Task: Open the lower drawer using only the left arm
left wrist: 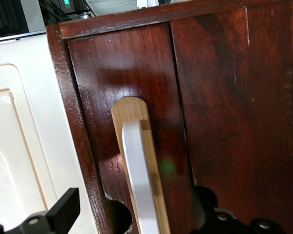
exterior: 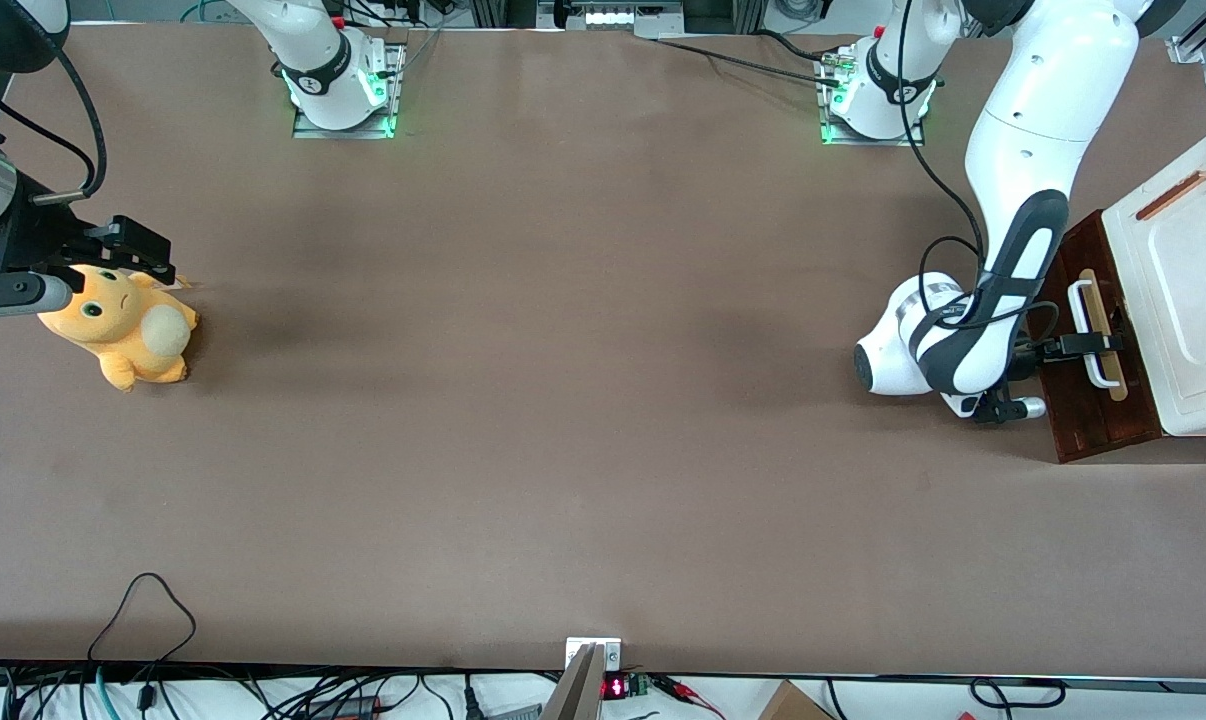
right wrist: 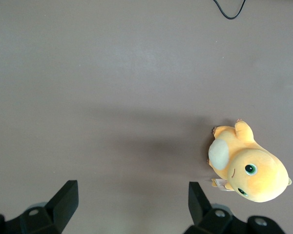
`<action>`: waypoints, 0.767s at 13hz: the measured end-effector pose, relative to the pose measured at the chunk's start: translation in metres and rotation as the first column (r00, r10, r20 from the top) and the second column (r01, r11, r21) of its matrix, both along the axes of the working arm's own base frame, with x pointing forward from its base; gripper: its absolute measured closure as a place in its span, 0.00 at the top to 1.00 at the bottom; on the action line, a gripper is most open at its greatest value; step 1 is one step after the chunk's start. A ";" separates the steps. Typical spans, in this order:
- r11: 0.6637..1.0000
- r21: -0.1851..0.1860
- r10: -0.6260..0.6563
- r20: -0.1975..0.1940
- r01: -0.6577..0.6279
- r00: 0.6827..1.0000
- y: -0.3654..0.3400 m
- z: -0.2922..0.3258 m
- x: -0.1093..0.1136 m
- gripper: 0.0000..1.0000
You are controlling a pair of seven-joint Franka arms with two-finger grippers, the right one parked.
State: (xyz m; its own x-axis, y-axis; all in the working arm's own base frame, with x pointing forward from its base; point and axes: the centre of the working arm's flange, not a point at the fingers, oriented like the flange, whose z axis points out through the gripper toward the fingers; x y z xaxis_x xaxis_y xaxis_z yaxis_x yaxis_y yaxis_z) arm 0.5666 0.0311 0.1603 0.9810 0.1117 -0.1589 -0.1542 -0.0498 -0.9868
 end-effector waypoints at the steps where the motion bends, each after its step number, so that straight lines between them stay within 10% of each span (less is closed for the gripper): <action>1: 1.000 0.000 0.000 -0.002 0.000 1.000 0.000 -0.001 0.000 1.00; 10: 0.999 -0.013 0.032 -0.031 -0.033 0.999 0.001 -0.012 -0.016 0.98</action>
